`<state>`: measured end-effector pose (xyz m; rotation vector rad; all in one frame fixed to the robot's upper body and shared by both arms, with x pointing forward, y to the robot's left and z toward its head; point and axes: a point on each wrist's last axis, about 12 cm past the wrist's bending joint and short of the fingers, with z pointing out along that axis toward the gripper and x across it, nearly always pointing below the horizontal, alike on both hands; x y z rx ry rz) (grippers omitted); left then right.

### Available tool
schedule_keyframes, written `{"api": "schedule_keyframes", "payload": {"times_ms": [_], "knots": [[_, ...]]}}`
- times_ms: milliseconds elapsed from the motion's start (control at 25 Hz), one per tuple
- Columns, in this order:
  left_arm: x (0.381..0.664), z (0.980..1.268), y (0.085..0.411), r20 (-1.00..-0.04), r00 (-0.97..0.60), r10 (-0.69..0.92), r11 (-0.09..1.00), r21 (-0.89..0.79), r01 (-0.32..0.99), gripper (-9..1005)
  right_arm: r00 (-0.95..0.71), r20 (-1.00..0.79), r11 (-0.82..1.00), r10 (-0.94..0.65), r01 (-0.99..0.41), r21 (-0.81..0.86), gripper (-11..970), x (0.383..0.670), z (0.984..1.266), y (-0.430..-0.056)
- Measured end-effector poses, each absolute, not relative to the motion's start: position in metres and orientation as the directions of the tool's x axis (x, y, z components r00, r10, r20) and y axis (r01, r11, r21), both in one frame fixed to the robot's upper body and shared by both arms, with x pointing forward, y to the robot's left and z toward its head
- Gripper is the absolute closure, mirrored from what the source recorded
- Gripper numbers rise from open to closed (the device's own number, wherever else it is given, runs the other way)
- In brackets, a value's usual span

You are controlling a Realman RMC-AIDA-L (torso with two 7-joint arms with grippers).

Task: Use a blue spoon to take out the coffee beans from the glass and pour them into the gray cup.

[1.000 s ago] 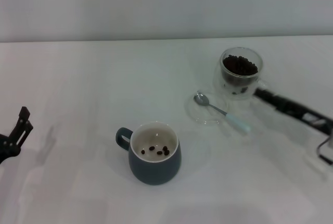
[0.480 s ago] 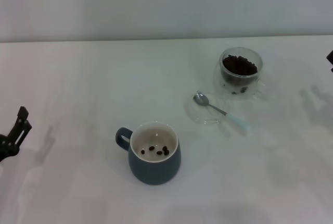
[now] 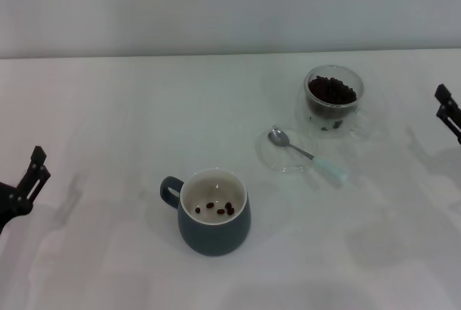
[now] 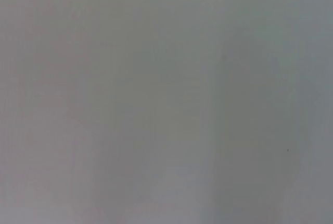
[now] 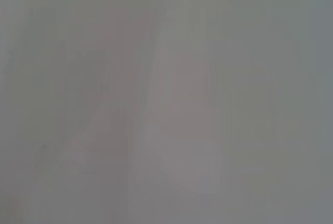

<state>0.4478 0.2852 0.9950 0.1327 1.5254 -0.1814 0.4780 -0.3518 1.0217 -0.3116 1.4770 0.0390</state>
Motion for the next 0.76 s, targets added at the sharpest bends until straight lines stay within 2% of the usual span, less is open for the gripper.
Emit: {"api": "schedule_keyframes", "payload": {"times_ms": [280, 520, 760], "knots": [[0.451, 0.995, 0.285, -0.992, 0.010, -0.127, 0.973, -0.123, 0.197, 103, 0.051, -0.997, 0.974, -0.061, -0.215, -0.071, 81, 0.474, 1.016, -0.351], [0.455, 0.995, 0.282, -0.991, 0.005, -0.133, 0.970, -0.129, 0.206, 103, 0.008, -1.000, 0.976, 0.018, -0.216, 0.016, 82, 0.472, 1.012, -0.348], [0.457, 0.994, 0.281, -0.991, -0.014, -0.130, 0.970, -0.130, 0.206, 103, -0.051, -0.999, 0.978, 0.015, -0.207, 0.026, 82, 0.472, 1.005, -0.348]]}}
